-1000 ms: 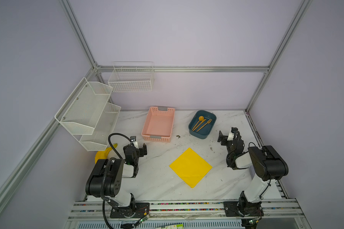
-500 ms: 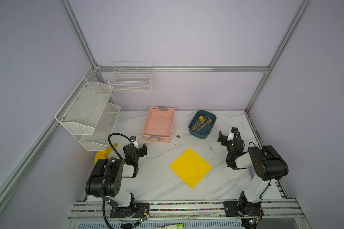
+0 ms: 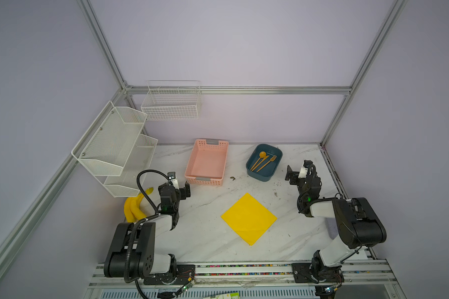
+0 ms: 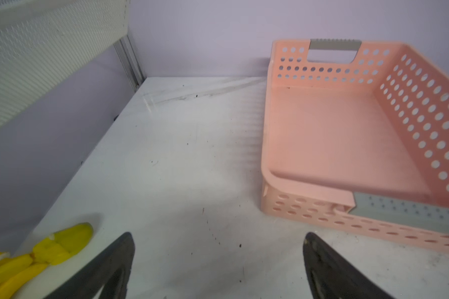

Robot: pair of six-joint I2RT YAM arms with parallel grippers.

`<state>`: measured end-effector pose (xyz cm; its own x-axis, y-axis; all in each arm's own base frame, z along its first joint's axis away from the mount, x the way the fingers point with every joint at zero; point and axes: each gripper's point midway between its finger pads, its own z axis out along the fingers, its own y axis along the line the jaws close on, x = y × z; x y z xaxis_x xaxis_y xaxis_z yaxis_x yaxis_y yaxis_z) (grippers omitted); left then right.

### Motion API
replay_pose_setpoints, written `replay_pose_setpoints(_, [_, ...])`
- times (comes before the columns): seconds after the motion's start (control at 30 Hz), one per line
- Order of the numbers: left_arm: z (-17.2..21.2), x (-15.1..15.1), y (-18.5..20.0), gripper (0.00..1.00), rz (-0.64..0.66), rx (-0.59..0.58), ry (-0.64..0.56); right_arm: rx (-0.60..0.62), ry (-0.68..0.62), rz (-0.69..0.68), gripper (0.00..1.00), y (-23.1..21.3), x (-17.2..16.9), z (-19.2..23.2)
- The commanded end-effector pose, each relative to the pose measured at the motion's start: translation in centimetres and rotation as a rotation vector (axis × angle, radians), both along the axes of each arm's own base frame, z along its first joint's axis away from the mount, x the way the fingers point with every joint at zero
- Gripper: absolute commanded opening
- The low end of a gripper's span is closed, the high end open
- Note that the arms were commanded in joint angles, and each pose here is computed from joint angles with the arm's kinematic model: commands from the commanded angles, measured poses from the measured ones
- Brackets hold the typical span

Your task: Place the utensils on the paper napkin and roll it up

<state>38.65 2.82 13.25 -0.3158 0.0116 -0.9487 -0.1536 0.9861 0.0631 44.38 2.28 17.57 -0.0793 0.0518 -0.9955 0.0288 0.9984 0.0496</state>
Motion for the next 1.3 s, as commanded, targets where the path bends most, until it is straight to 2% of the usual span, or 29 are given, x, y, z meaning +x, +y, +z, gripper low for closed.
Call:
replay_pose_setpoints(0.0, [5.1, 1.5, -0.7, 1.0, -0.03, -0.035, -0.056, 0.046, 0.047, 0.049, 0.97, 1.0, 0.1, 1.5])
replay_pose_setpoints(0.13, [7.0, 1.5, -1.9, 1.0, -0.061, -0.121, -0.029, 0.174, 0.109, 0.123, 0.92, 2.8, 0.2, 3.3])
replay_pose_setpoints(0.27, [8.3, 1.5, -3.7, 0.99, -0.123, -0.211, 0.06, 0.315, 0.244, 0.173, 0.85, 5.2, 0.5, 2.7])
replay_pose_setpoints(0.47, [9.8, 1.3, -5.7, 1.0, -0.191, -0.307, 0.156, 0.398, 0.413, 0.241, 0.78, 10.1, 0.7, 1.4])
replay_pose_setpoints(0.67, [10.4, 1.7, -7.7, 0.97, -0.272, -0.353, 0.219, 0.347, 0.639, 0.309, 0.68, 15.4, 0.8, -1.3])
replay_pose_setpoints(0.83, [9.4, 2.0, -9.4, 0.96, -0.348, -0.353, 0.26, 0.281, 0.738, 0.37, 0.65, 18.6, -0.7, -2.1])
replay_pose_setpoints(1.07, [7.3, 1.6, -11.8, 0.95, -0.435, -0.377, 0.319, 0.241, 0.897, 0.457, 0.6, 22.0, -6.1, -4.2])
replay_pose_setpoints(1.27, [7.4, 1.8, -11.7, 0.95, -0.457, -0.32, 0.31, 0.23, 1.031, 0.534, 0.59, 24.0, -11.4, -6.7])
